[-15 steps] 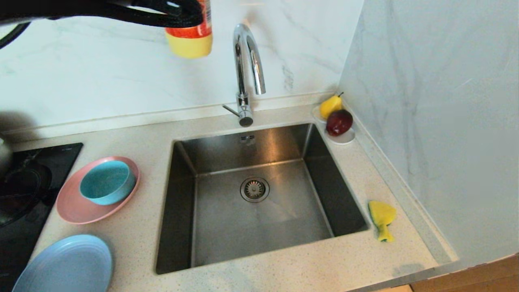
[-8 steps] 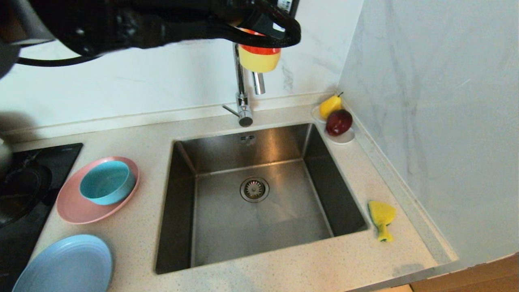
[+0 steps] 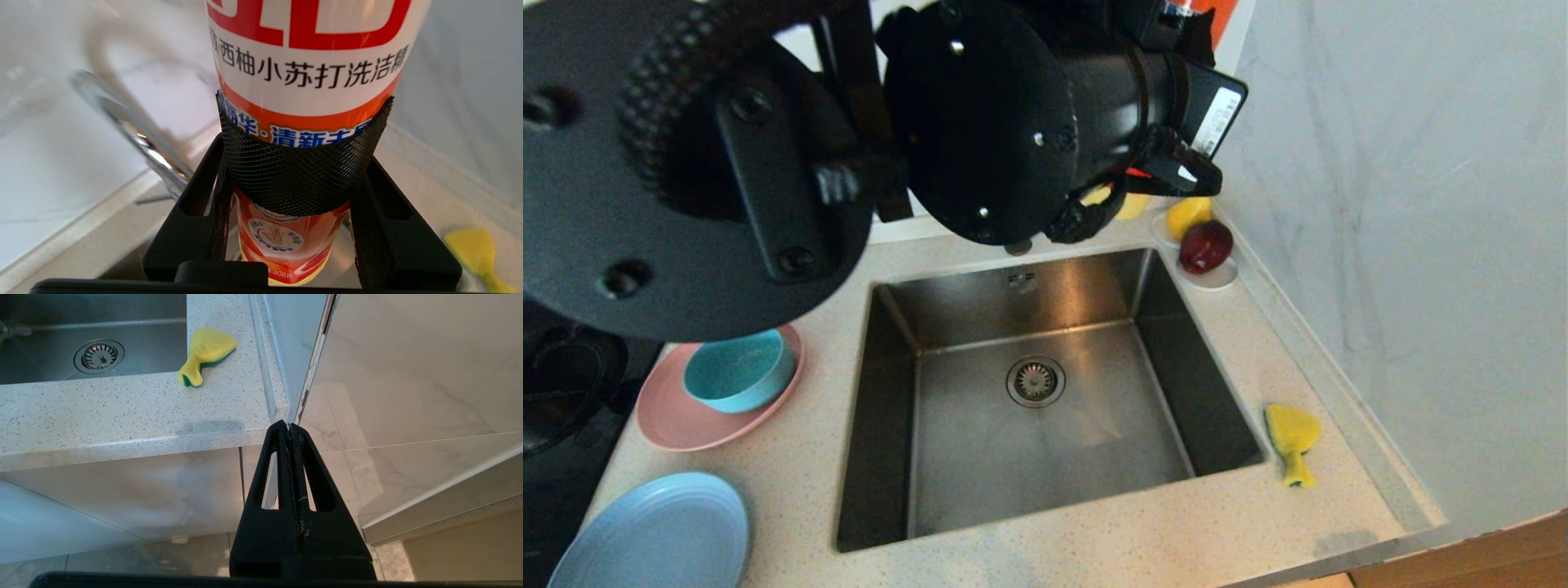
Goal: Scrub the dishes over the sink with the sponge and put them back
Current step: Squeeze it onto the sponge
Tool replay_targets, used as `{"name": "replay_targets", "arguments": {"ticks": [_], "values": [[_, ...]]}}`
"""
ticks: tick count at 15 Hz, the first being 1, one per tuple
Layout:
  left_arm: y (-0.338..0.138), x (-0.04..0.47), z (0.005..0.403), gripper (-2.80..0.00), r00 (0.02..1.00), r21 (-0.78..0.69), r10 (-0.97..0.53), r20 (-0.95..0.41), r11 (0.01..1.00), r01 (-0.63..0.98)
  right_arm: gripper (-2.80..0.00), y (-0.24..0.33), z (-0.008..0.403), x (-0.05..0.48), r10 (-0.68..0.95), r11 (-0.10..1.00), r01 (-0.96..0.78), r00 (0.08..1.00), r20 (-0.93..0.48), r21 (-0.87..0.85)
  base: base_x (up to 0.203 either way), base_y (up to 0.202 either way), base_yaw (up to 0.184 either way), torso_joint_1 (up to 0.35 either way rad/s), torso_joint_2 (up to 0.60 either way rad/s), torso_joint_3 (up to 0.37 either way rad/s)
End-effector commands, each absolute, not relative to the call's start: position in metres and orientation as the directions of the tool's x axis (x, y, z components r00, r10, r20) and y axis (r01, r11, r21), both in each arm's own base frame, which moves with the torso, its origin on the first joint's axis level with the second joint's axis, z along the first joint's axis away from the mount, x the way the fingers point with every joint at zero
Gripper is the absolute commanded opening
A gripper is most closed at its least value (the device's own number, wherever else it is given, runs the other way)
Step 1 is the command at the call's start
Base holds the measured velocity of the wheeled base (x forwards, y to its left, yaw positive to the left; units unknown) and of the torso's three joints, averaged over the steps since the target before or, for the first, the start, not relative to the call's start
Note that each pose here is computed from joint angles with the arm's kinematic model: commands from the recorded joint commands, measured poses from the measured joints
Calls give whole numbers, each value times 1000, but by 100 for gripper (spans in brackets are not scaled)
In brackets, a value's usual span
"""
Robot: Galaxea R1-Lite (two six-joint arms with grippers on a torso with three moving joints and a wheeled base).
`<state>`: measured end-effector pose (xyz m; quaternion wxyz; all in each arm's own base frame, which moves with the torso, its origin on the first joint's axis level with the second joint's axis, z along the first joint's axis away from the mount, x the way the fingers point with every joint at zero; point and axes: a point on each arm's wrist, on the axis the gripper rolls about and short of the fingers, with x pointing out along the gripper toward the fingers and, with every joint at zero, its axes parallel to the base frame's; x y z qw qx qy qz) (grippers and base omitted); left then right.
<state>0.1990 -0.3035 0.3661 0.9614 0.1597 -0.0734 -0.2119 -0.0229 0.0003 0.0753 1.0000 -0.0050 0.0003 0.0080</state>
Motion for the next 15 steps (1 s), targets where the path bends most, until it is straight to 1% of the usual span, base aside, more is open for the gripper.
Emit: {"name": "replay_targets", "arguments": {"ticks": [1,5,8,15], "values": [[-320,208,341,-280,902,375,-432,14,838,396,-280,0,75,-23,17,1000,-17,1000,0,-11,0,0,0,0,0,0],[-338,216,315,-280,901,412,-430,-46,814,410,-280,0,75,-23,17,1000,-17,1000,0,-11,0,0,0,0,0,0],[-343,219,299,-280,912,442,-401,-86,805,396,-280,0,75,-23,17,1000,-17,1000,0,-11,0,0,0,0,0,0],[-357,221,258,-280,900,539,-396,-184,725,429,-280,0,75,-23,17,1000,-17,1000,0,-11,0,0,0,0,0,0]]}}
